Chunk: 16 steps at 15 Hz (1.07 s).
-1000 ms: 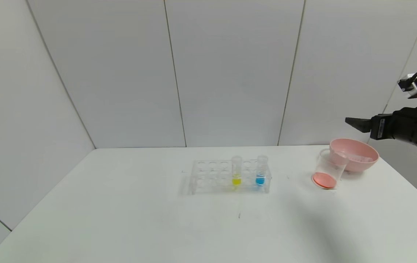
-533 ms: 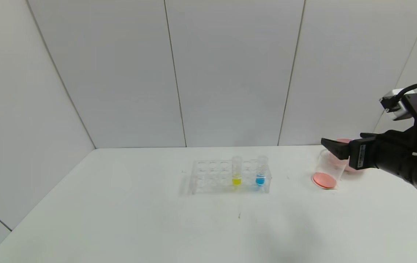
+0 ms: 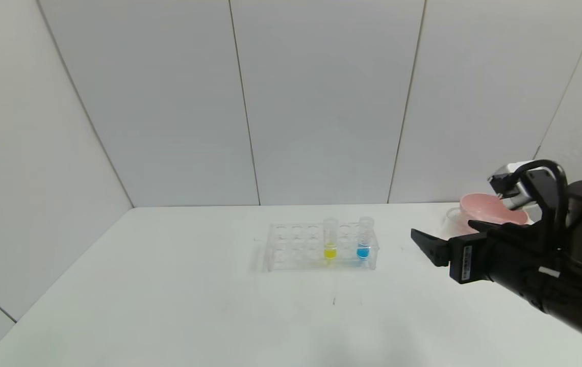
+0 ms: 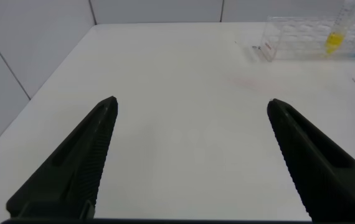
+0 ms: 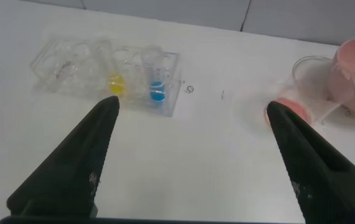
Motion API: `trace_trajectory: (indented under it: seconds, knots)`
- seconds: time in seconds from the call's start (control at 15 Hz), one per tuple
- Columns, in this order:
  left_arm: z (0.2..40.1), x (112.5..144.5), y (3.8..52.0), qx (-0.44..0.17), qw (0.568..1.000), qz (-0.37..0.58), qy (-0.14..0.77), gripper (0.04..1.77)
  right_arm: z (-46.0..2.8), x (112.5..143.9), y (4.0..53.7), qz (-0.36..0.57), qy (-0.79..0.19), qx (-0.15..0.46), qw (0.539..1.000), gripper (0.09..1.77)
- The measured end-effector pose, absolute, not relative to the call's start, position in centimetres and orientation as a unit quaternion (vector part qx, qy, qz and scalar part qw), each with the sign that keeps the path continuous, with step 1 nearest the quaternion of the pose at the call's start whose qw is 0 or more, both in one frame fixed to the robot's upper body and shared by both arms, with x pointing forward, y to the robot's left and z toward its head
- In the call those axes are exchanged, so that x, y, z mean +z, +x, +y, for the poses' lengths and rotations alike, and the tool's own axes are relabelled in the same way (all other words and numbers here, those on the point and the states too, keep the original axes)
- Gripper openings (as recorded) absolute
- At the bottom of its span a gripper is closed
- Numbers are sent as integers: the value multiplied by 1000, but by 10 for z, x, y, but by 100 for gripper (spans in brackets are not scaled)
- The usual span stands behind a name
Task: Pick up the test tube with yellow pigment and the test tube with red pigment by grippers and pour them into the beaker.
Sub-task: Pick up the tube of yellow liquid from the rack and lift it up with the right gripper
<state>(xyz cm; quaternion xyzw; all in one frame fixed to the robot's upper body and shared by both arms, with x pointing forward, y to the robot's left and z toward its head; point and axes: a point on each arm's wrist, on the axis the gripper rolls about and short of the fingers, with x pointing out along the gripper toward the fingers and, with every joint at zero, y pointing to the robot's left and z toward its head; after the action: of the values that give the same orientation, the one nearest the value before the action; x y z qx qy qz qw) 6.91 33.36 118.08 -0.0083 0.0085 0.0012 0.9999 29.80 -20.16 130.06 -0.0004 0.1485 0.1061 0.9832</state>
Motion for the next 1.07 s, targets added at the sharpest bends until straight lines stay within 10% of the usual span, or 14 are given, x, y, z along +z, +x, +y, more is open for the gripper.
trace_trajectory:
  seconds: [1.07]
  knots:
    - [334, 1181, 69, 1, 1000, 9, -8, 172, -79, 1244, 344, 184, 8, 74, 980, 170]
